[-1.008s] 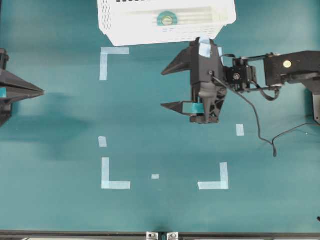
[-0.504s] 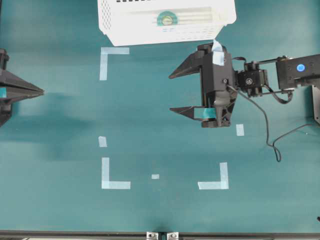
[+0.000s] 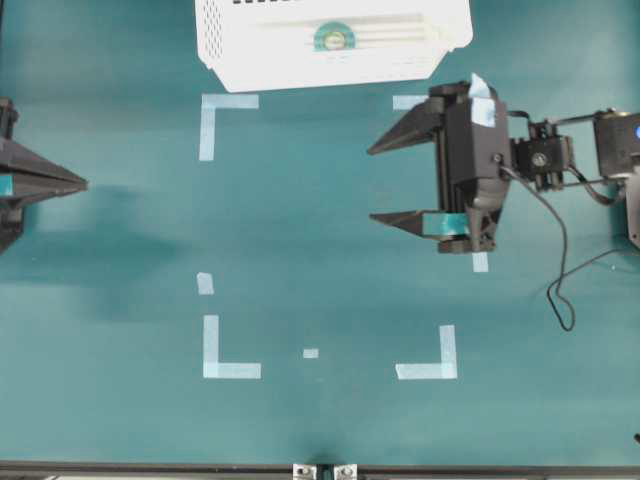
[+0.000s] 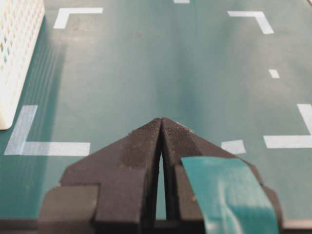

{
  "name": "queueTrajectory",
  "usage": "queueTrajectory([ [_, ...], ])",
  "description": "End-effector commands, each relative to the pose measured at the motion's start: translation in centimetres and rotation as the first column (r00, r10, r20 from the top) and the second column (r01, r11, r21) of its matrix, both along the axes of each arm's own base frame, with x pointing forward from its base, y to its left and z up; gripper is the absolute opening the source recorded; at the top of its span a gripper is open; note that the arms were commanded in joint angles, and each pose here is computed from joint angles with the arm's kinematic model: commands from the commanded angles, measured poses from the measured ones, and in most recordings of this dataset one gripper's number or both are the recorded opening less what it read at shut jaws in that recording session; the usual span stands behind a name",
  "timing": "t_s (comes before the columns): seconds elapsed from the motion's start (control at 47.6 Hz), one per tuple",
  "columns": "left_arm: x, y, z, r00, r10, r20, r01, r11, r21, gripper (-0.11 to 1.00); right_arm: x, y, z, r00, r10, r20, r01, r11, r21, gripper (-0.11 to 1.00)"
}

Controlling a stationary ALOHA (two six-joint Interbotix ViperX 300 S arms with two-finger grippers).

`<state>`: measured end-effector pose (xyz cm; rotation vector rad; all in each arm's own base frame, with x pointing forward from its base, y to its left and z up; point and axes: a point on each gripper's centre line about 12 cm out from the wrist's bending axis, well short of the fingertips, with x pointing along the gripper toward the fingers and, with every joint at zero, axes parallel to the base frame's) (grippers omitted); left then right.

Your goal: Put the tape in the middle into the white basket.

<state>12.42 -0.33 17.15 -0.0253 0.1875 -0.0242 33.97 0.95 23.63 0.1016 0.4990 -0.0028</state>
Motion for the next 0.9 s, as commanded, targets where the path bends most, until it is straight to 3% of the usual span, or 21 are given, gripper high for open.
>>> queueTrajectory([
  [0.0,0.1,0.0,0.5,1.0,0.002,0.011,-0.002,1.0,0.0,-0.11,-0.6,0.1,1.3,0.999,0.003,0.041,-0.003,1.0,0.003,0.96],
  [0.882,0.1,0.0,0.5,1.0,0.0,0.012,0.0,1.0,0.0,-0.11,-8.1,-0.6,-0.1,0.998,-0.019,0.063,0.019,1.0,0.01,0.96],
])
